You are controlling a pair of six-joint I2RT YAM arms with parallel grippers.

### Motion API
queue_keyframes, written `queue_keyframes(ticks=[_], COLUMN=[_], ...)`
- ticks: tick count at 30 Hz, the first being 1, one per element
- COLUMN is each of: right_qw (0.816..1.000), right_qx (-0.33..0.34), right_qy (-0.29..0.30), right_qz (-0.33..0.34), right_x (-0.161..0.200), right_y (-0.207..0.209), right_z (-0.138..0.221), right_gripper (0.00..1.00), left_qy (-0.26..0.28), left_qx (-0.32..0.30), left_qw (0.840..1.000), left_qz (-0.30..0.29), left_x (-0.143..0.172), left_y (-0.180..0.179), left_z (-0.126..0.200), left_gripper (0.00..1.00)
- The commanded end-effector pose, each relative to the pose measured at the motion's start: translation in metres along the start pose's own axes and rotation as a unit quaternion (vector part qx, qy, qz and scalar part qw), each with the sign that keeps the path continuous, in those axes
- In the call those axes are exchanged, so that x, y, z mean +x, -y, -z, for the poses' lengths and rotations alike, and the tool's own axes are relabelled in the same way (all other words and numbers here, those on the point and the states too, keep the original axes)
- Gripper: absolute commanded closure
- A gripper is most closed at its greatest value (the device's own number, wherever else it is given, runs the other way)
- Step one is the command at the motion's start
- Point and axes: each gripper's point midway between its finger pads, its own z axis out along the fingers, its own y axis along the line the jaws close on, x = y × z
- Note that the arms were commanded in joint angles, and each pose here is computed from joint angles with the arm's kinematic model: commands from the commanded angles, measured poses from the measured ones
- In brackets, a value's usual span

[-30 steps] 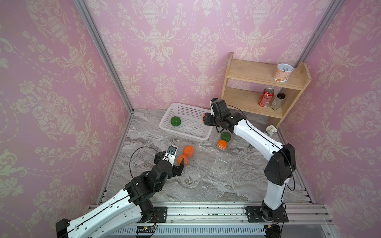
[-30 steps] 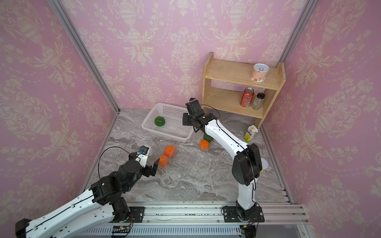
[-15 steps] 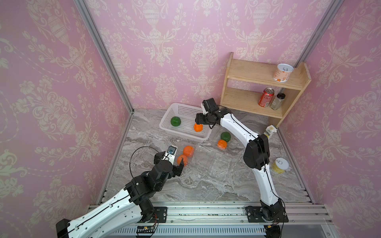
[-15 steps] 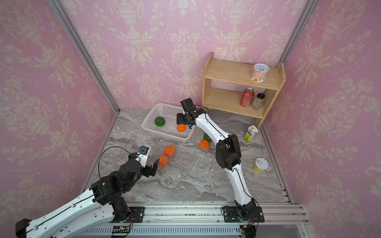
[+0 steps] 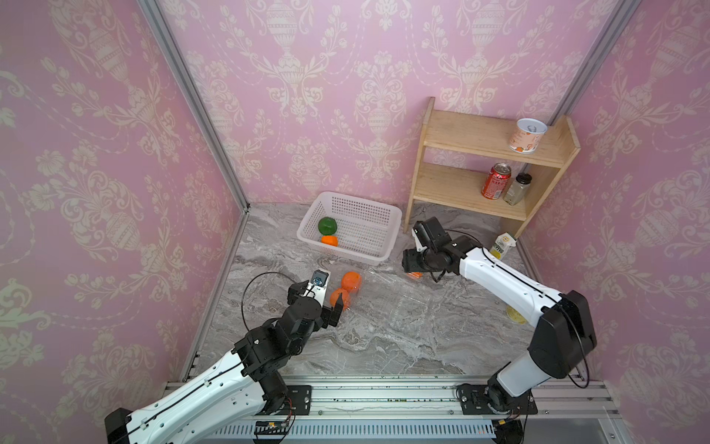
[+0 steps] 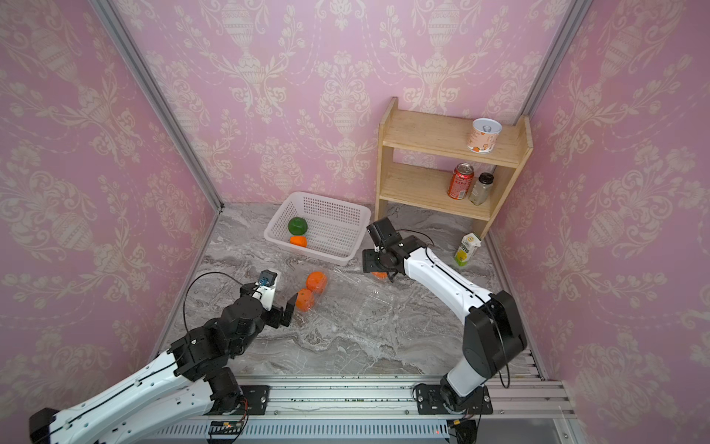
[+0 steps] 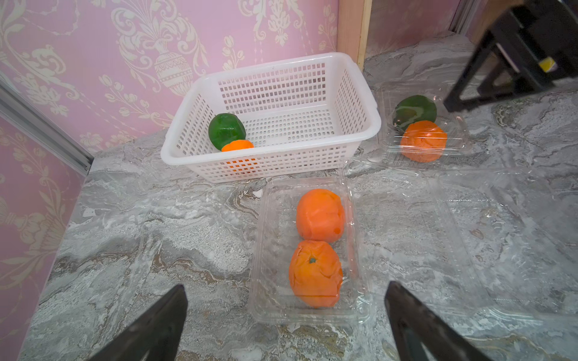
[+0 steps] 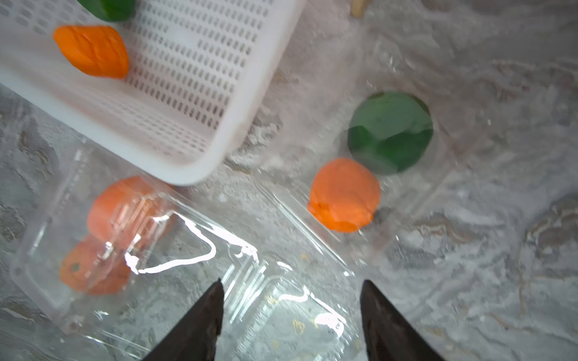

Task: Take oranges out of containers
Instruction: Pick up the packing box from the center of the board.

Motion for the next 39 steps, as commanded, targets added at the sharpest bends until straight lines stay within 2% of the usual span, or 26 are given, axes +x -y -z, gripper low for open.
queue_keyframes(ticks=[1, 7, 10, 12, 16, 24, 34, 35, 36, 37, 38, 39], right_qw=[0.999, 0.996, 0.995, 0.995, 0.994, 0.994, 0.993, 0.993, 0.993, 0.993, 0.992, 0.992], right_qx=[0.032, 0.051, 0.026, 0.008, 0.011, 0.029, 0.021, 0.022, 0.023, 0.022, 0.019, 0.018], right_qy=[-0.014, -0.031, -0.040, -0.043, -0.044, -0.028, -0.049, -0.047, -0.048, -0.049, -0.050, -0.047], right_qz=[-0.040, -0.059, -0.084, -0.092, -0.099, -0.105, -0.109, -0.107, -0.106, -0.107, -0.114, -0.120], right_x=[0.043, 0.083, 0.091, 0.093, 0.093, 0.082, 0.086, 0.084, 0.082, 0.080, 0.078, 0.076], right_y=[0.027, 0.048, 0.041, 0.034, 0.034, 0.041, 0.037, 0.037, 0.037, 0.037, 0.038, 0.039], right_z=[0.002, -0.005, -0.019, -0.027, -0.037, -0.033, -0.046, -0.046, -0.047, -0.048, -0.049, -0.049], right_gripper=[0.31, 0.32, 0.35, 0.39, 0.47, 0.64, 0.65, 0.68, 0.78, 0.95, 1.00, 1.00], left_qy=[-0.003, -0.008, -0.012, -0.014, -0.014, -0.003, -0.004, -0.004, -0.005, -0.005, -0.006, -0.005], left_qx=[0.011, 0.031, 0.038, 0.052, 0.044, 0.053, 0.062, 0.062, 0.064, 0.064, 0.065, 0.066], left_qw=[1.000, 0.999, 0.999, 0.999, 0.999, 0.998, 0.998, 0.998, 0.998, 0.998, 0.998, 0.998], left_qz=[-0.001, 0.004, 0.008, 0.003, 0.009, 0.021, 0.015, 0.017, 0.017, 0.019, 0.021, 0.023], left_x=[0.005, 0.010, 0.010, 0.011, 0.010, 0.009, 0.010, 0.010, 0.011, 0.012, 0.012, 0.012], left_y=[0.005, 0.014, 0.017, 0.022, 0.019, 0.021, 0.025, 0.025, 0.026, 0.026, 0.026, 0.026], left_z=[-0.004, -0.009, -0.010, -0.010, -0.010, -0.008, -0.010, -0.010, -0.010, -0.010, -0.010, -0.010], left_gripper=[0.01, 0.01, 0.01, 0.02, 0.01, 0.01, 0.01, 0.01, 0.01, 0.01, 0.01, 0.01])
